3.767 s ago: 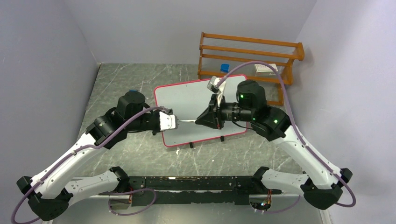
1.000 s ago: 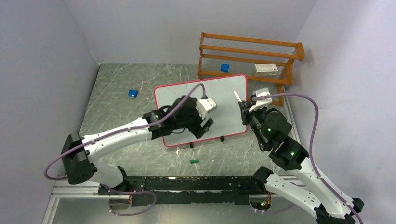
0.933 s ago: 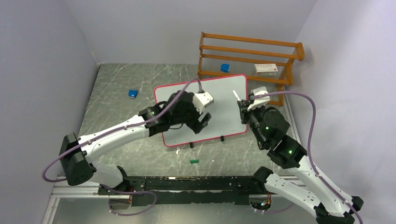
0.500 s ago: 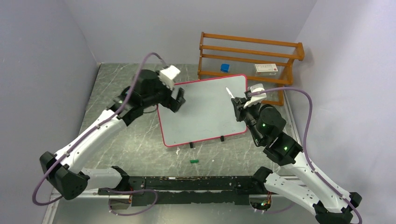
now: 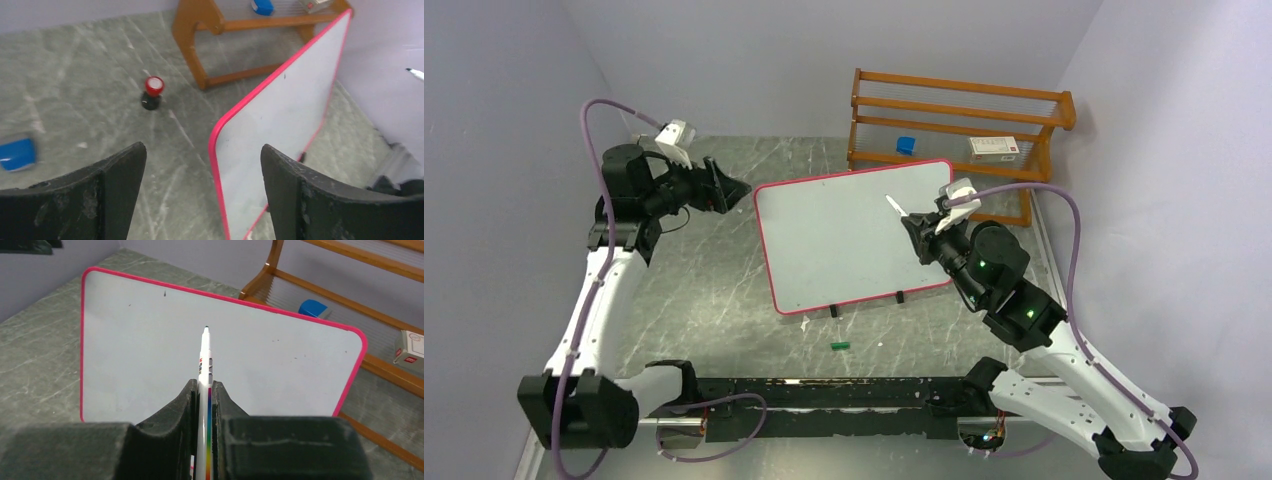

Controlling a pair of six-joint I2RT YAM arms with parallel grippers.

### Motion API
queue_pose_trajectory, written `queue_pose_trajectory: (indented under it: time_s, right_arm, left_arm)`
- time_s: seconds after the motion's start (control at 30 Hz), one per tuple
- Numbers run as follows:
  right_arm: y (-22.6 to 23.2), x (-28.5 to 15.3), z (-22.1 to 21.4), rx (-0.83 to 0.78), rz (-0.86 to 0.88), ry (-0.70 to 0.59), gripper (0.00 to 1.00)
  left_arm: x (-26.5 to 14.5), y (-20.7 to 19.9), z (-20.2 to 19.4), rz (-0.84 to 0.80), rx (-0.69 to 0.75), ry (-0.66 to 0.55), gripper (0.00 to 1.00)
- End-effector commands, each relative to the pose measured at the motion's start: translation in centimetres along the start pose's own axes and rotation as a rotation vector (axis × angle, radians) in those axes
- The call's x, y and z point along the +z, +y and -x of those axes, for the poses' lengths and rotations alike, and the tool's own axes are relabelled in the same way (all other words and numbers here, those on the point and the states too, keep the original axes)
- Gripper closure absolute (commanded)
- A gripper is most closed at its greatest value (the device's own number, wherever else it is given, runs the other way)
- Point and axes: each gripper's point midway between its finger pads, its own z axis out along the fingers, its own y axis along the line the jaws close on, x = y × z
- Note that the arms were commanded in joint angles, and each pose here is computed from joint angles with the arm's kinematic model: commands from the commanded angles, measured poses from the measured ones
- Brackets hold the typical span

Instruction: Write a sentence on the whiteboard

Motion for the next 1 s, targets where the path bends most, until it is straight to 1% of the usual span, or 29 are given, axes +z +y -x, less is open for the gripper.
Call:
queue_pose_trajectory:
  time_s: [0.0, 0.07, 0.23, 0.57, 0.6, 0.7, 0.77, 0.83, 0.97]
  right_arm:
    - [0.8, 0.0, 1.3, 0.016, 0.048, -0.041, 1.00]
    - [1.0, 0.0, 1.3, 0.015, 0.059, -0.039, 1.00]
    - [1.5, 0.3, 1.0, 0.017, 0.081, -0.036, 1.00]
    - [2.6, 1.5, 0.6, 0.004, 0.123, -0.015, 1.00]
    - [2.7, 1.8, 0.4, 0.003, 0.128, -0.009, 1.00]
    - [3.0, 2.0, 0.5, 0.005, 0.141, -0.013, 1.00]
    - [3.3, 2.2, 0.5, 0.008, 0.153, -0.011, 1.00]
    - [3.5, 2.3, 0.3, 0.006, 0.160, -0.005, 1.00]
    - [3.9, 2.4, 0.2, 0.010, 0.182, 0.004, 1.00]
  left_arm:
    - [1.0, -2.1, -0.9, -0.286, -0.106, -0.002, 0.15]
    - [1.8, -2.1, -1.7, -0.352, -0.122, 0.022, 0.21]
    - [3.4, -1.5, -3.1, -0.436, -0.162, 0.081, 0.32]
    - [4.6, -2.4, -4.3, -0.590, -0.204, 0.110, 0.47]
    - [4.7, -2.3, -4.4, -0.593, -0.205, 0.114, 0.49]
    - [4.7, -2.2, -4.7, -0.599, -0.202, 0.119, 0.59]
    - [4.6, -2.4, -4.7, -0.610, -0.203, 0.114, 0.70]
    - [4.4, -2.6, -4.8, -0.617, -0.200, 0.107, 0.76]
    - [4.2, -3.7, -5.4, -0.634, -0.186, 0.112, 0.94]
